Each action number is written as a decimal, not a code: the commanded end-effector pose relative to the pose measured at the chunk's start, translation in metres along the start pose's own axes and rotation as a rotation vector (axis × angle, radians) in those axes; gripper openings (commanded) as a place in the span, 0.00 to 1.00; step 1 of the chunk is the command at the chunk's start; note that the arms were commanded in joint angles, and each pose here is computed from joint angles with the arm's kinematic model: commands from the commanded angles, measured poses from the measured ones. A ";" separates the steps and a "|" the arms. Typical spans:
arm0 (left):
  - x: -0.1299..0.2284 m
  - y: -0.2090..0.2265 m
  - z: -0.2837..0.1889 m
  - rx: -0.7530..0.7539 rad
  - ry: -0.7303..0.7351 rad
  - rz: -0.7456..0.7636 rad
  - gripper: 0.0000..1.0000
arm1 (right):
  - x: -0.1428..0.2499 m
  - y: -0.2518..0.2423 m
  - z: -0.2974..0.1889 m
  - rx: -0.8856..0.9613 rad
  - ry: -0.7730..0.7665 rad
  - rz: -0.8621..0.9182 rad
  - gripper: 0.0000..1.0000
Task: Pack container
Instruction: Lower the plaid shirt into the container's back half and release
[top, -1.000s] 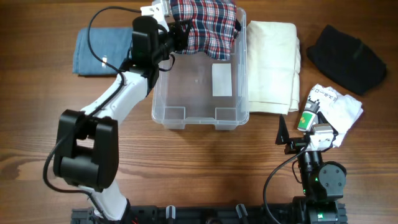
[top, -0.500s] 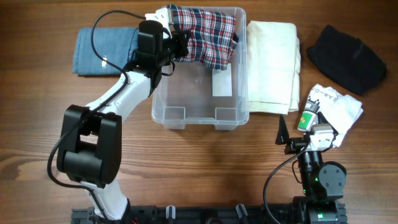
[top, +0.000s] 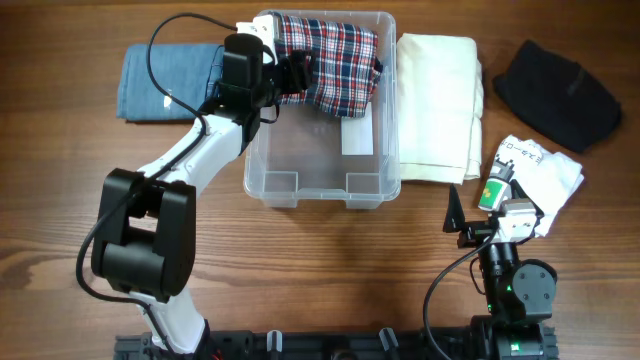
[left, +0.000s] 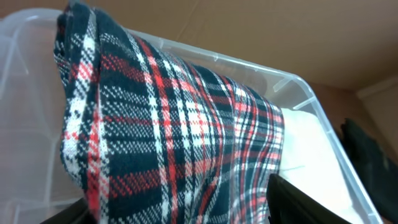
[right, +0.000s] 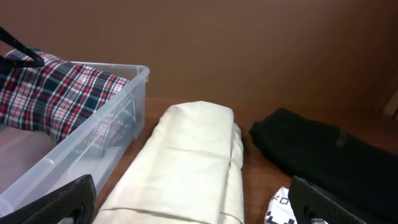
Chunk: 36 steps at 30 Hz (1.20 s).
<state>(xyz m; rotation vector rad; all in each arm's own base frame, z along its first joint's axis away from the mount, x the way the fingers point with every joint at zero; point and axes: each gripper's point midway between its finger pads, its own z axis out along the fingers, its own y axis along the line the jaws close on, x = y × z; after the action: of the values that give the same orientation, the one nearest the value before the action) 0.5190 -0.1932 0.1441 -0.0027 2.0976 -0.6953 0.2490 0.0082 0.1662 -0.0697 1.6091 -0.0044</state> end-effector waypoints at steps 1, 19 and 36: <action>-0.047 -0.019 -0.023 -0.012 -0.126 0.132 0.71 | -0.001 -0.003 0.000 0.013 -0.007 -0.005 1.00; -0.062 -0.069 -0.041 0.002 -0.208 0.274 0.04 | -0.002 -0.003 0.000 0.013 -0.008 -0.005 1.00; -0.033 -0.037 0.019 -0.044 -0.250 0.302 0.04 | -0.002 -0.003 0.000 0.013 -0.008 -0.005 1.00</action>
<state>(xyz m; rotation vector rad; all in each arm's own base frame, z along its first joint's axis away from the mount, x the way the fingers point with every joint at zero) 0.5338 -0.2233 0.1997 0.1778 1.8149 -0.4758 0.2490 0.0082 0.1662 -0.0700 1.6091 -0.0041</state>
